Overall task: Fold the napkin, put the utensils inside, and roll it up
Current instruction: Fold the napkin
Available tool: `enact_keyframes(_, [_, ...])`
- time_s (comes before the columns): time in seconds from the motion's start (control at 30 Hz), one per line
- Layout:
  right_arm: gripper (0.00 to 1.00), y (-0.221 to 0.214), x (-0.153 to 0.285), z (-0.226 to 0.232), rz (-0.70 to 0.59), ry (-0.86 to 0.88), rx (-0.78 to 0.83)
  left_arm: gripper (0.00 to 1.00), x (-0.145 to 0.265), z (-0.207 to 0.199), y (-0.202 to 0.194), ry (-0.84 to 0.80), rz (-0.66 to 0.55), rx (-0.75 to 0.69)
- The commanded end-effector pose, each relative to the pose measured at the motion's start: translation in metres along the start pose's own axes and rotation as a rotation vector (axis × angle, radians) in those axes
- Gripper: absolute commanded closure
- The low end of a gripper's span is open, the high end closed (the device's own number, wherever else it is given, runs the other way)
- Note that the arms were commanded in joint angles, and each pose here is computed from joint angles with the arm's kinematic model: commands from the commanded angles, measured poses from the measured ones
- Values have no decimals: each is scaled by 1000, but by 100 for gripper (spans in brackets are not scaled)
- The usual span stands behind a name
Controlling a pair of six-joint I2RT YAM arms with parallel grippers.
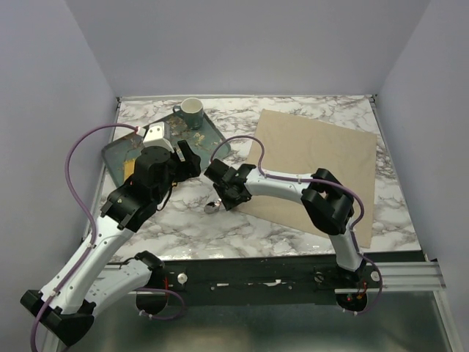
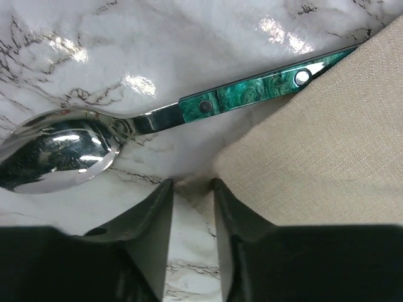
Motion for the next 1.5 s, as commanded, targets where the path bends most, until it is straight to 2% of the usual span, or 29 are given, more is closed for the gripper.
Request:
enact_keyframes(0.0, [69, -9, -18, -1, 30, -58, -17, 16, 10, -2, 12, -8, -44, -1])
enact_keyframes(0.13, [89, -3, 4, -2, -15, -36, -28, 16, 9, -2, 12, -10, -48, 1])
enact_keyframes(0.17, [97, -2, 9, -3, -24, -34, -31, 16, 8, -2, 12, -10, -48, 1])
enact_keyframes(0.2, [99, -2, 15, -4, -35, -33, -37, 16, 8, -2, 12, -11, -49, 4])
enact_keyframes(0.57, [99, 9, 67, -27, -148, -55, -97, 16, 3, -4, 8, -25, -29, 7])
enact_keyframes(0.7, [99, 1, 81, -70, -153, -124, -182, 15, 2, -5, 5, -47, -10, 1])
enact_keyframes(0.87, [99, -23, 99, -137, -165, -264, -290, 6, -4, -11, -2, -122, 56, -16])
enact_keyframes(0.93, [99, -39, 98, -168, -131, -319, -339, 5, -6, -14, -3, -141, 73, -28])
enact_keyframes(1.1, [99, -61, 106, -230, -145, -418, -434, 5, -15, -18, -7, -154, 128, -76])
enact_keyframes(1.47, [99, -89, 105, -317, -114, -534, -547, 1, -37, -37, -18, -124, 183, -224])
Point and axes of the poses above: each gripper's point midway between its finger pads, its own x axis back along the fingers, its own z axis along the line the jaws close on, y = z × x, the point moved 10 cm from there along x, back along the fingers, and after that the axes turned 11 degrees about x, right-handed, at the moved point
